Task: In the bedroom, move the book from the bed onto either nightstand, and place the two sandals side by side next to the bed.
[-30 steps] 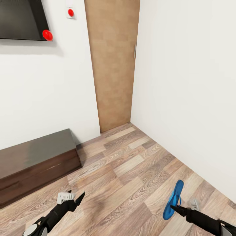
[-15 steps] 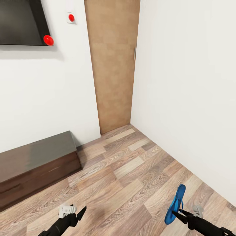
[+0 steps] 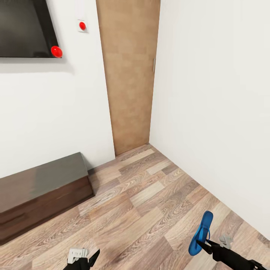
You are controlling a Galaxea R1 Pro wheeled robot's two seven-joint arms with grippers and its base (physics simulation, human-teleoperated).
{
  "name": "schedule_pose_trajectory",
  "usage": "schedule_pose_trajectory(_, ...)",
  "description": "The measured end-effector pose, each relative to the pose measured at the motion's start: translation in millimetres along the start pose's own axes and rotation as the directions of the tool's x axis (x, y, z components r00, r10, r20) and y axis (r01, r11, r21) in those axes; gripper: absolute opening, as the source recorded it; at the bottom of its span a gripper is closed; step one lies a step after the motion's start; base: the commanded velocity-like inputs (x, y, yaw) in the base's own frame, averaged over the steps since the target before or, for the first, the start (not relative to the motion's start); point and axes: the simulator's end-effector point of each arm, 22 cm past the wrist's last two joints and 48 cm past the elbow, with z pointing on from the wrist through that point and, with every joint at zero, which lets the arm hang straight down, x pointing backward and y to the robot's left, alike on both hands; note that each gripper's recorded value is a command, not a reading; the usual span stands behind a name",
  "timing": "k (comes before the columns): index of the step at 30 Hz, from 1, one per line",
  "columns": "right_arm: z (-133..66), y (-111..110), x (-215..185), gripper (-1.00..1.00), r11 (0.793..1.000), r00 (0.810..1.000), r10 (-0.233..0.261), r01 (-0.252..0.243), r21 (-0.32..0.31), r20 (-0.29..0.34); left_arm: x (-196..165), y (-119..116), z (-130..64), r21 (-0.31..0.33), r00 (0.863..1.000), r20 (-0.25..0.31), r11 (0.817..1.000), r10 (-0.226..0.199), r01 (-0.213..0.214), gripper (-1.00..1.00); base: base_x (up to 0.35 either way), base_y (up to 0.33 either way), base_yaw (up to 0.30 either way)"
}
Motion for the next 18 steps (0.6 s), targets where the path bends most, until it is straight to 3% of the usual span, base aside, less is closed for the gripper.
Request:
schedule_pose_trajectory(14,-11.4,16.6,-18.4,-1.00,1.000,1.000,0.002,-0.002,0.000,-0.002,-22.2,-11.6,-13.5,0.000,1.000,0.003,1.000,-0.001,0.001,1.00,0.000,0.000,0.000)
schedule_pose_trajectory(16,6.5,42.4,-11.3,-1.00,0.999,1.000,0.017,-0.017,-0.036,-0.005,-25.3,-13.3,-15.3,0.000,1.000,0.003,1.000,-0.001,0.001,1.00,0.000,0.000,0.000)
schedule_pose_trajectory(17,26.0,63.4,-4.5,-1.00,0.998,0.999,0.043,-0.043,-0.046,0.000,-26.8,-14.6,-16.1,0.000,1.000,0.003,1.000,-0.002,0.002,1.00,0.000,0.000,0.000)
schedule_pose_trajectory(18,53.4,76.8,11.6,-1.00,0.998,0.998,0.060,-0.060,0.025,-0.015,-24.4,-16.6,-16.8,0.001,1.000,-0.003,1.000,-0.008,0.008,1.00,0.000,0.000,0.000)
